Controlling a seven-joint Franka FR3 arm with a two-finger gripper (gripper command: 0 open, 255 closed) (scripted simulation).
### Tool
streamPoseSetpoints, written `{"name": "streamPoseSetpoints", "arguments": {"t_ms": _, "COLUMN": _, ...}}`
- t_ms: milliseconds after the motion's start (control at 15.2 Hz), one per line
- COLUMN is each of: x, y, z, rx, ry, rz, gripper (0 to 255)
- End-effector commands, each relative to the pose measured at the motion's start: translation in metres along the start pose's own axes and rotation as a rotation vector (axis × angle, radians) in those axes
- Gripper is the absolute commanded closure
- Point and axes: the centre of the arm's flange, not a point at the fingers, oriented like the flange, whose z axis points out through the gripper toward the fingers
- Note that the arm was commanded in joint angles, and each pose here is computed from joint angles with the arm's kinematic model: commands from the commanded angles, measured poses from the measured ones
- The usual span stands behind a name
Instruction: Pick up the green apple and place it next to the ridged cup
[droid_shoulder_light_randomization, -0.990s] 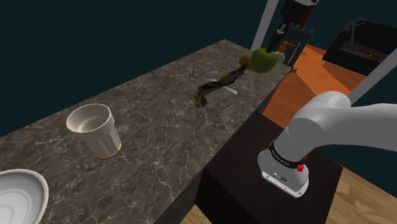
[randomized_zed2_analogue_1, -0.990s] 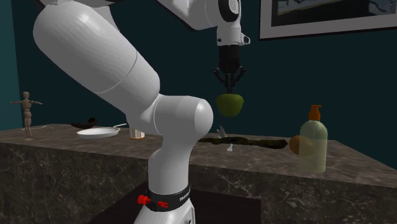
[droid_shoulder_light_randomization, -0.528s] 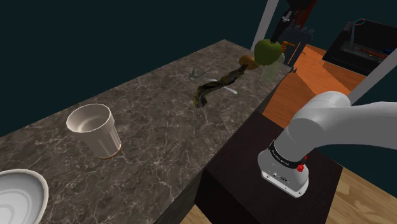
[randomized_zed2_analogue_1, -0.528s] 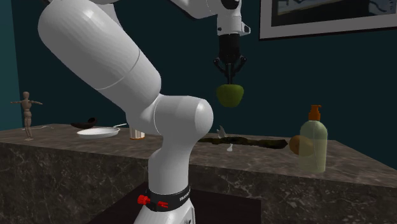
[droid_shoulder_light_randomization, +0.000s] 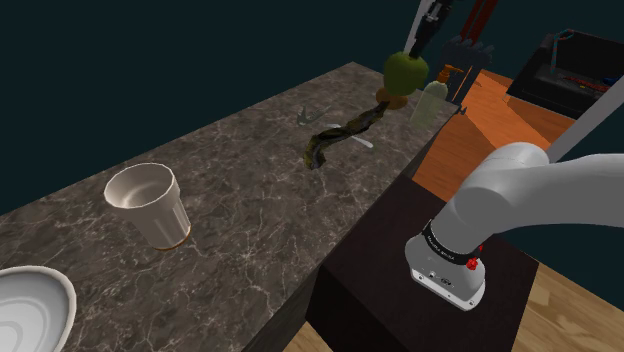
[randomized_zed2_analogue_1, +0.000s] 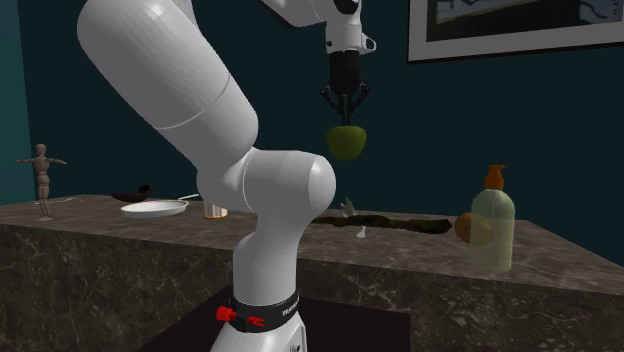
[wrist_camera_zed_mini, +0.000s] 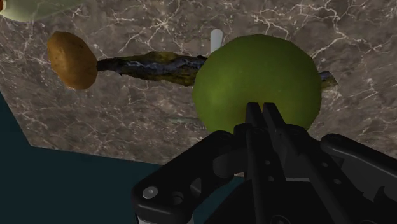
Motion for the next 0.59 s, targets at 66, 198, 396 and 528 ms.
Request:
{"name": "streamPoseSetpoints", "arguments": {"t_ms": 66, "x": 0.024, "y": -0.031, "z": 0.005, "rx": 0.0, "ry": 0.0, "rz": 0.001, "gripper": 255}}
{"name": "streamPoseSetpoints", "arguments": {"t_ms": 198, "x": 0.04, "y": -0.051, "z": 0.007, "rx": 0.0, "ry": 0.0, "rz": 0.001, "gripper": 255}}
{"name": "streamPoseSetpoints", "arguments": {"t_ms": 396, "x": 0.065, "y": -0.082, "z": 0.01, "rx": 0.0, "ry": 0.0, "rz": 0.001, "gripper": 255}}
{"name": "streamPoseSetpoints", "arguments": {"t_ms": 528, "x": 0.082, "y": -0.102, "z": 0.012, "rx": 0.0, "ry": 0.0, "rz": 0.001, "gripper": 255}}
